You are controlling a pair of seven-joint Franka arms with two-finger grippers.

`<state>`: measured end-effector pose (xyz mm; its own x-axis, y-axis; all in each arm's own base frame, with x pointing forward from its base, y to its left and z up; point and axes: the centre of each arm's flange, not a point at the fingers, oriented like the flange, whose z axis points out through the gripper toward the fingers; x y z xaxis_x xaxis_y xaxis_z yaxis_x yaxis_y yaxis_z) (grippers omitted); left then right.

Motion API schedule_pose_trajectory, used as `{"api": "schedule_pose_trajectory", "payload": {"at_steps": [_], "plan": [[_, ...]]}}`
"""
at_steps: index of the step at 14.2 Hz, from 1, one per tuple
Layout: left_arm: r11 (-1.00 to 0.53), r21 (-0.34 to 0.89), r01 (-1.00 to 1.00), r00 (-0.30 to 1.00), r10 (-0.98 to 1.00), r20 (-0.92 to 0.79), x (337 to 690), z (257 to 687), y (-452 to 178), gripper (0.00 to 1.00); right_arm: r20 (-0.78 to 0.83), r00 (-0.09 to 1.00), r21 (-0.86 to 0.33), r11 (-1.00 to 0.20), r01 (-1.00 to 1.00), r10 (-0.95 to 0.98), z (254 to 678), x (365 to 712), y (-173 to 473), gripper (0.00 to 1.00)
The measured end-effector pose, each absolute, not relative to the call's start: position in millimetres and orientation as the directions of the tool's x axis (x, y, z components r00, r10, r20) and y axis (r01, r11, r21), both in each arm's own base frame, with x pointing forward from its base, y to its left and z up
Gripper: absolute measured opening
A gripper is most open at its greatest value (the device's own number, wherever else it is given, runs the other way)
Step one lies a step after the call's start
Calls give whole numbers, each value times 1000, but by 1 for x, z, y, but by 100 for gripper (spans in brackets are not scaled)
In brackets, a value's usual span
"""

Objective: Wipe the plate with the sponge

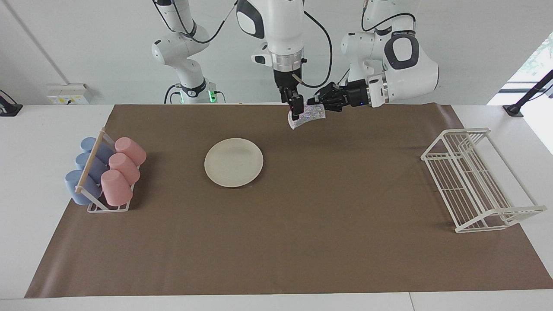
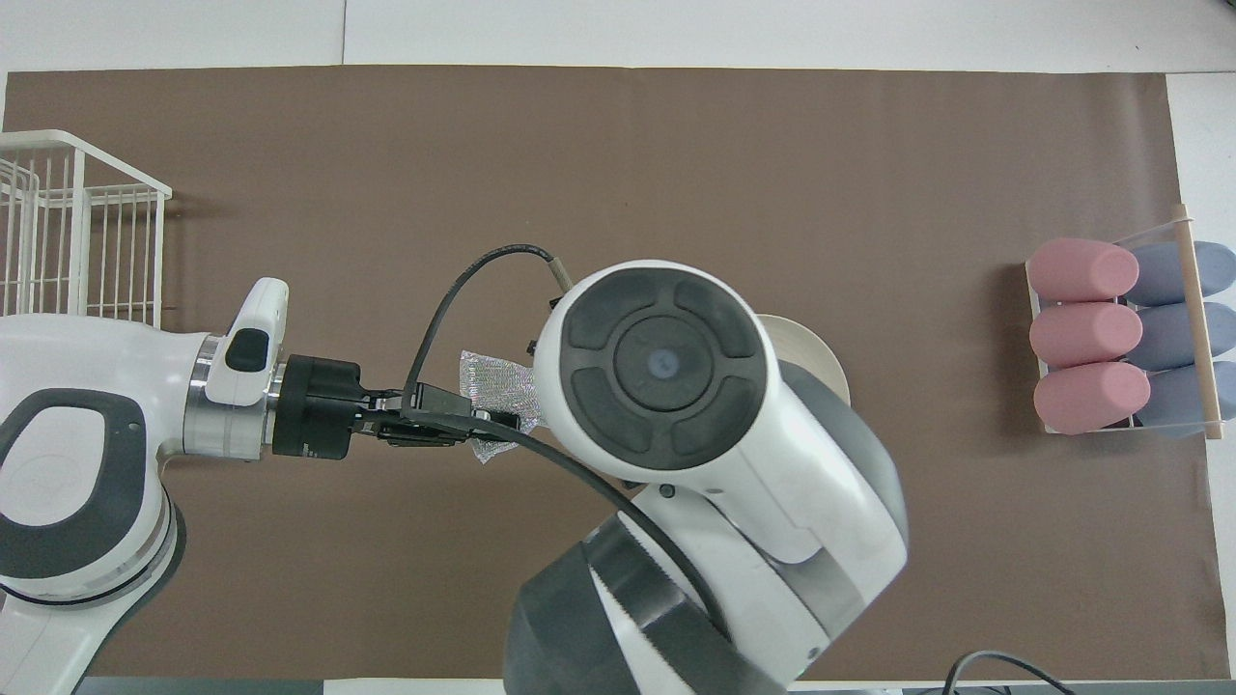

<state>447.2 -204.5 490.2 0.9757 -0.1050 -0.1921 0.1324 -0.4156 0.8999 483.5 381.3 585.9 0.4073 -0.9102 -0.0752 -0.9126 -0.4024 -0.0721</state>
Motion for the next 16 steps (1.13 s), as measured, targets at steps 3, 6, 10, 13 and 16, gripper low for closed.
{"api": "schedule_pose_trajectory", "payload": {"at_steps": [3, 6, 10, 13, 16], "plan": [[-500, 852, 153, 979, -41, -199, 454, 484, -193, 6, -50, 577, -55, -575, -816, -815, 599, 498, 311, 100], [-631, 754, 184, 976, 23, -218, 462, 478, -167, 6, -46, 705, -28, -705, -709, -707, 606, 511, 248, 100], [-830, 524, 192, 974, 95, -207, 478, 474, -133, 6, -44, 834, -28, -834, -551, -549, 604, 544, 147, 100], [-926, 349, 142, 981, 84, -175, 482, 465, -120, 6, -47, 894, -30, -894, -446, -445, 605, 551, 98, 100], [-986, 151, 64, 990, 43, -138, 483, 463, -104, 6, -88, 928, -8, -931, -364, -362, 615, 535, 89, 100]]}}
